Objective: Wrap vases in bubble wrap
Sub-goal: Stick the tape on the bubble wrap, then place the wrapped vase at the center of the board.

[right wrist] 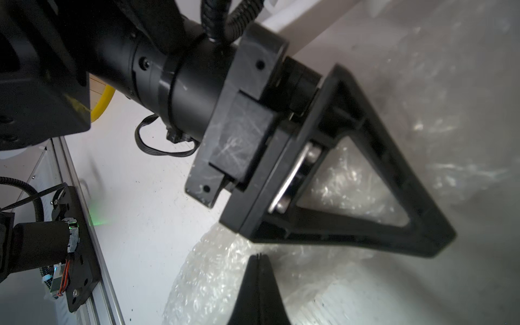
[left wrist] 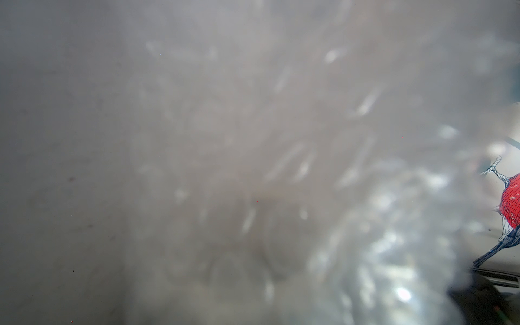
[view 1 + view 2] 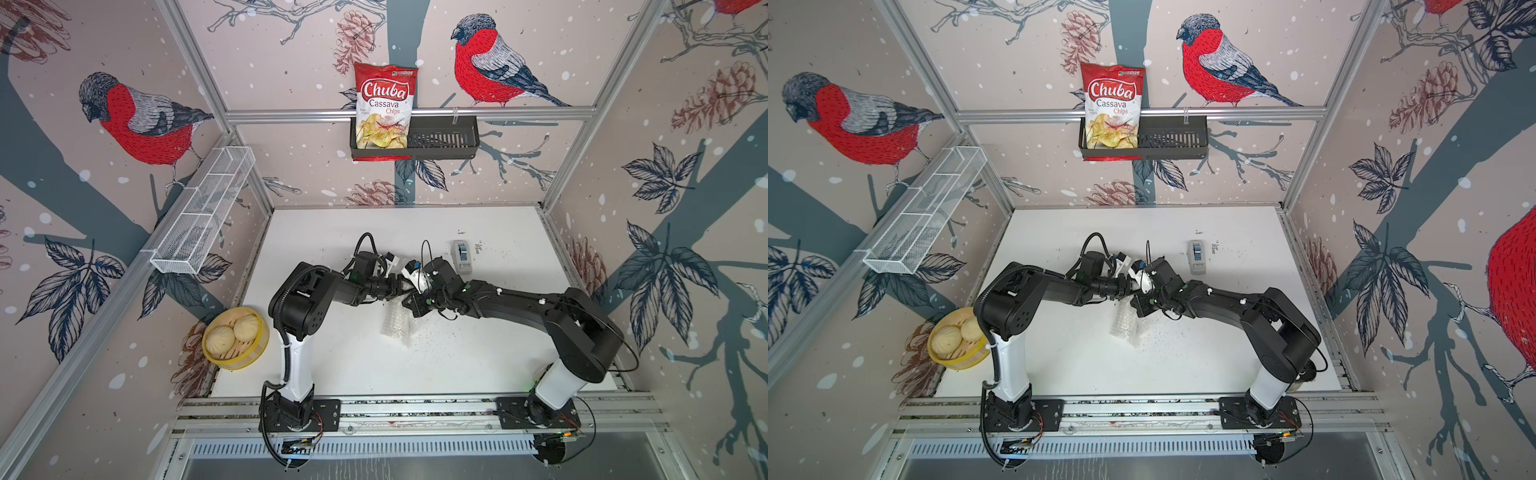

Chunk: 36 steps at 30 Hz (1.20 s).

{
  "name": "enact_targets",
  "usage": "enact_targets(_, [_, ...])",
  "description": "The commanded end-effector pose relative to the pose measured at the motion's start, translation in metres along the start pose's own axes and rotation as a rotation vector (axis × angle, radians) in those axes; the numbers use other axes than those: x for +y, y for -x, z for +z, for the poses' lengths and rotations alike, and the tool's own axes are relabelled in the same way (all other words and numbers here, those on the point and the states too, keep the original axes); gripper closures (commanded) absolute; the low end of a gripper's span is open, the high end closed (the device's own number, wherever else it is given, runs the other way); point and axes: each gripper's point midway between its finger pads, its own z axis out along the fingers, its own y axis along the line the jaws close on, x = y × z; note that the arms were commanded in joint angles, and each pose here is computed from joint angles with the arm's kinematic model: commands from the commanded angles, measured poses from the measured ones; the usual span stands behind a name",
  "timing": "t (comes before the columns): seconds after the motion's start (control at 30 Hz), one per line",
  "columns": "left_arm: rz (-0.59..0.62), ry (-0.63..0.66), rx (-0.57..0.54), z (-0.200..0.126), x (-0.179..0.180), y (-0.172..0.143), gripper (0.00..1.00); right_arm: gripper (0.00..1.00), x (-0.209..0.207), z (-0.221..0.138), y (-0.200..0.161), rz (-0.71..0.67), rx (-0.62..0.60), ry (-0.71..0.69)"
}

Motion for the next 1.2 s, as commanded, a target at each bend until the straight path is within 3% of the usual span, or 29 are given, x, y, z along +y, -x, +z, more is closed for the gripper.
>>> enact_targets(0.0, [0.020,0.032,-0.013,0.001,0.006,0.000,0.76,0.98,-0.002,-0.015,0.013,-0.015,-0.052,-0.016])
enact_targets(0.33, [0.018,0.037,-0.014,0.001,0.006,0.000,0.76,0.98,-0.012,0.013,-0.014,0.025,0.027,0.016])
enact_targets(0.53, [0.028,0.067,-0.037,-0.005,0.006,0.006,0.76,0.96,-0.020,-0.025,0.012,0.010,-0.080,-0.058])
enact_targets(0.73, [-0.082,0.258,-0.117,-0.019,0.036,0.040,0.76,0.93,-0.070,-0.078,0.018,0.161,-0.251,-0.201])
enact_targets(0.83, [-0.111,0.444,-0.144,-0.029,0.054,0.064,0.76,0.93,-0.085,-0.096,0.014,0.229,-0.312,-0.226])
enact_targets(1.03, [-0.164,0.671,-0.128,-0.032,0.084,0.094,0.77,0.92,-0.090,-0.117,0.015,0.246,-0.366,-0.227])
enact_targets(1.17, [-0.172,0.721,-0.124,-0.029,0.087,0.101,0.77,0.92,-0.090,-0.122,0.012,0.242,-0.383,-0.215])
